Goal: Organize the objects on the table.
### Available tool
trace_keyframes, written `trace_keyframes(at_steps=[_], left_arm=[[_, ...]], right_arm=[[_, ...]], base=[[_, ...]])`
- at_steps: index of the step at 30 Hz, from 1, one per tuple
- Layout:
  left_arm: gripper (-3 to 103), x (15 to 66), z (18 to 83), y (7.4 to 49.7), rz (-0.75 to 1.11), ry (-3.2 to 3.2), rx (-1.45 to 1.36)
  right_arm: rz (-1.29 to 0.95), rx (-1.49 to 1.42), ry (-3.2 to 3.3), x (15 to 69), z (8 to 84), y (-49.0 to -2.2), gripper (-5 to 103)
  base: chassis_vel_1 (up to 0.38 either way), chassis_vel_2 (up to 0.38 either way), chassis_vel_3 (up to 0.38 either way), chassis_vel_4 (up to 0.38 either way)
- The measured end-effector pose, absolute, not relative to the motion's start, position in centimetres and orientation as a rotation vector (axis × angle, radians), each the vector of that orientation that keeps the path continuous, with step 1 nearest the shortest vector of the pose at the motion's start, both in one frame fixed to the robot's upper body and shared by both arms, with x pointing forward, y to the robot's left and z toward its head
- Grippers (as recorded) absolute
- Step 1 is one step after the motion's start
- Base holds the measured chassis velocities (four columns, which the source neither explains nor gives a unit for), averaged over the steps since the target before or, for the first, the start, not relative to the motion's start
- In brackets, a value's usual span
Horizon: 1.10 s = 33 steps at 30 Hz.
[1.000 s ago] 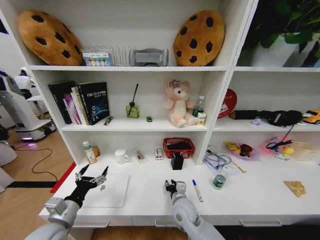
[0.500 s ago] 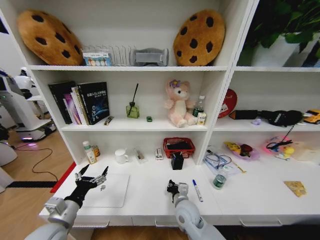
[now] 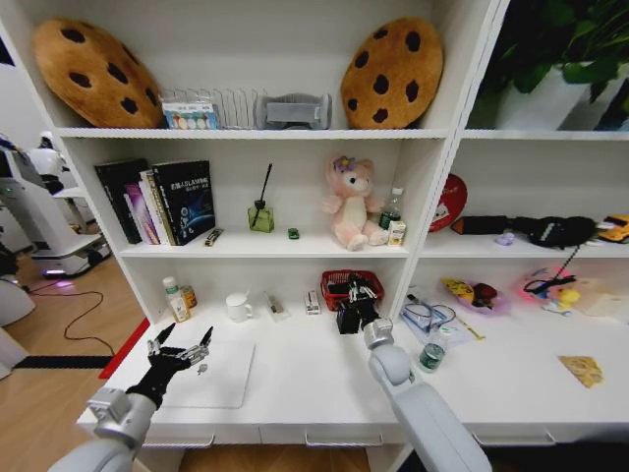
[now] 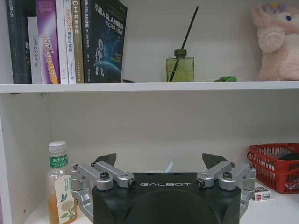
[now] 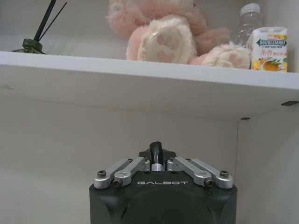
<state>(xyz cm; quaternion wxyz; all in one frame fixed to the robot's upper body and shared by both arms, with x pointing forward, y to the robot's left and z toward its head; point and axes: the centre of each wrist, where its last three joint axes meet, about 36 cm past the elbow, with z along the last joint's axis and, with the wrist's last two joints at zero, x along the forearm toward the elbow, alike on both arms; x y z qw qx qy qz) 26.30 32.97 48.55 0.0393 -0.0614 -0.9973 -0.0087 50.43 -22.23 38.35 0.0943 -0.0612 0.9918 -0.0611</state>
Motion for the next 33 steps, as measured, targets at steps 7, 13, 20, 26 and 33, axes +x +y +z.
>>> trace_keyframes(at_steps=[7, 13, 20, 26, 33], left_arm=[[100, 26.3, 48.6, 33.0, -0.027, -3.057, -0.188], [100, 26.3, 48.6, 33.0, -0.027, -3.057, -0.188], [100, 26.3, 48.5, 33.0, -0.027, -3.057, -0.188], [100, 26.3, 48.5, 33.0, -0.027, -3.057, -0.188], [100, 26.3, 48.6, 33.0, -0.027, -3.057, -0.188]], right_arm=[[-0.170, -0.189, 2.942, 53.5, 38.0, -21.6, 12], [-0.129, -0.167, 2.984, 53.8, 38.1, -20.4, 12], [-0.106, -0.141, 3.062, 52.6, 36.5, -19.7, 13], [-0.098, -0.122, 3.081, 52.5, 36.4, -19.3, 33], [-0.079, -0.103, 3.085, 51.7, 37.1, -19.2, 61]], base=[[0.000, 0.000, 0.000, 0.000], [0.000, 0.000, 0.000, 0.000], [0.000, 0.000, 0.000, 0.000], [0.000, 0.000, 0.000, 0.000], [0.000, 0.000, 0.000, 0.000]])
